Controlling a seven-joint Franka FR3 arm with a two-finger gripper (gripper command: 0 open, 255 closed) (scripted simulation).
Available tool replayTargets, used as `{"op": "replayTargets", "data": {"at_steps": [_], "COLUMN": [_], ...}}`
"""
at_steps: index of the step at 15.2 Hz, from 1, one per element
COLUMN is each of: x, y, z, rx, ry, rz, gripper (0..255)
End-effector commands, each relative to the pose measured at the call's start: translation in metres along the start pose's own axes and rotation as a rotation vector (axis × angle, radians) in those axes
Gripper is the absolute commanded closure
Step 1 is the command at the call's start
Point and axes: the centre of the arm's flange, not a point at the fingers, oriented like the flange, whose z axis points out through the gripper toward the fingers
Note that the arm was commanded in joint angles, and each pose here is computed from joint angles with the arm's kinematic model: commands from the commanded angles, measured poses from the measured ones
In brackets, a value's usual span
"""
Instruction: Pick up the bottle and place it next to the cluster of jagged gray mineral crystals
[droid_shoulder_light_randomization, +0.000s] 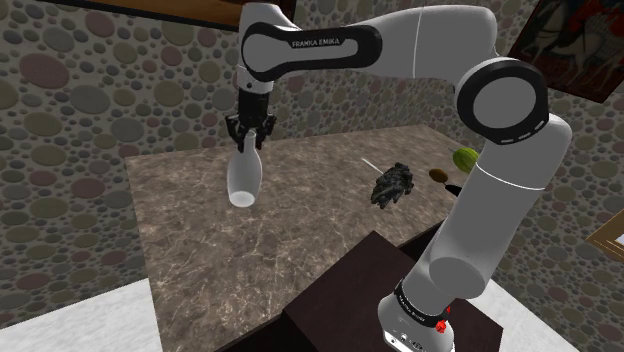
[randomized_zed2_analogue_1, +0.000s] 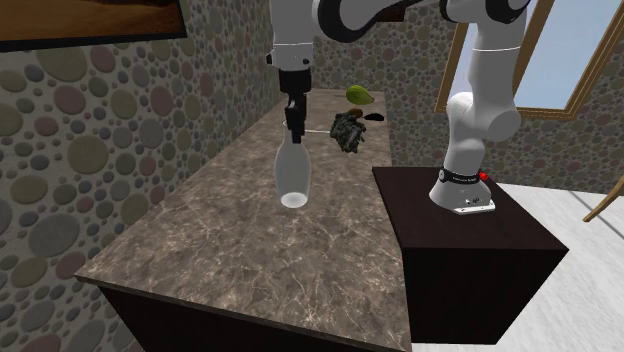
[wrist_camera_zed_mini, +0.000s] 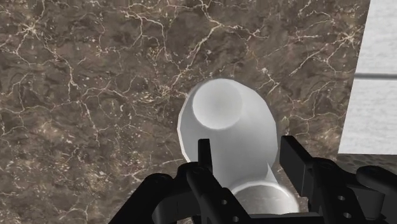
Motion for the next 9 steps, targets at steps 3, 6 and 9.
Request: {"op": "replayTargets", "data": {"at_steps": [3, 6, 9], "x": [-0.001, -0.001, -0.002], "y": [0.0, 0.0, 0.0], "z": [-0.022, -0.038, -0.054], "rx": [0.0, 0.0, 0.0], "ry": [0.0, 0.0, 0.0], "rz": [0.0, 0.0, 0.0], "gripper": [255, 255, 255]}}
